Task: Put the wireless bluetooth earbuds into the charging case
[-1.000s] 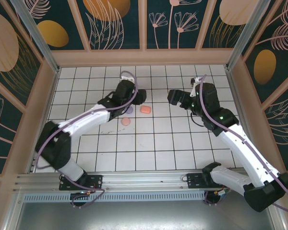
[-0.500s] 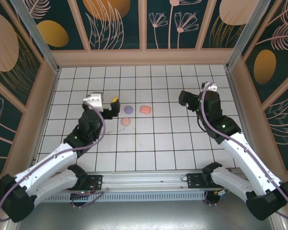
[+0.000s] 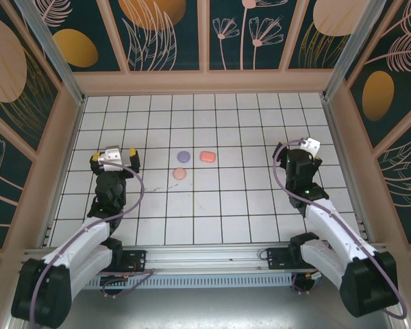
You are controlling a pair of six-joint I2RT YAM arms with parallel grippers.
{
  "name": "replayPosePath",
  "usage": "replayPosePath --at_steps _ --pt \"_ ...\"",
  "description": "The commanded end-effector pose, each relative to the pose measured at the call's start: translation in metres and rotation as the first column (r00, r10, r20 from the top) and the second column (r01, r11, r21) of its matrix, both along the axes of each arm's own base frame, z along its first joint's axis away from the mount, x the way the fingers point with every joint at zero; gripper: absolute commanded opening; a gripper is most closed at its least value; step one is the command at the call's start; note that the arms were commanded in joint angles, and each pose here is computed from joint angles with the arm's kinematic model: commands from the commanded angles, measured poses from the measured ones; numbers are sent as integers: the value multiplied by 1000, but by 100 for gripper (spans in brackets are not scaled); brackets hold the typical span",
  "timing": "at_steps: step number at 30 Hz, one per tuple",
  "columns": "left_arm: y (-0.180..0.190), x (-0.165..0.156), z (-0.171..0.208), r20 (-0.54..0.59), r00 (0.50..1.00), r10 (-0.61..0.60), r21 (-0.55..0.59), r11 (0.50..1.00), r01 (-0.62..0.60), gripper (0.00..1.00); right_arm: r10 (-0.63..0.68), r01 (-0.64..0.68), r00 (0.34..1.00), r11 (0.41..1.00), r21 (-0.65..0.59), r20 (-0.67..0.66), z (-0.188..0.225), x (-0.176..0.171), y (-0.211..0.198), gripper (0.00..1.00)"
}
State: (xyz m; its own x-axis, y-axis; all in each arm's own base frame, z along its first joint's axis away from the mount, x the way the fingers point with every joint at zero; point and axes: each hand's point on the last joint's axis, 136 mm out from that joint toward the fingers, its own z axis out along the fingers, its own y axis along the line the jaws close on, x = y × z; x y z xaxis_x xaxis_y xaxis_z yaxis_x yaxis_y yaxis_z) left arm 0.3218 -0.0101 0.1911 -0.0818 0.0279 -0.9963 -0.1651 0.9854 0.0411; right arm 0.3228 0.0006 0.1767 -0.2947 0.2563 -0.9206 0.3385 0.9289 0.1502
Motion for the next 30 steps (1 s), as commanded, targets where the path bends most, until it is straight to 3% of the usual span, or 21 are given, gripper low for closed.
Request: replayPosePath --at_steps 1,10,16,21,28,30 --pt "-4 11 15 105 994 -39 -15 999 41 99 -7 8 993 1000 -5 117 5 15 -10 99" --pt "4 16 -20 109 993 -39 1 999 39 99 -70 84 976 995 -61 205 -18 30 -48 99" --pt "1 26 -31 84 993 -82 15 997 81 99 35 0 961 992 -126 274 -24 33 -39 99" --pt "6 37 -36 56 994 -90 -17 996 92 99 203 -164 944 973 -162 262 -43 36 -15 99" --pt "20 51 -49 42 997 -58 -71 996 60 99 241 -224 947 969 -101 212 -54 51 -18 99" --pt "24 56 -56 -6 998 -60 -94 994 59 99 242 -225 947 969 -99 212 -55 51 -18 99"
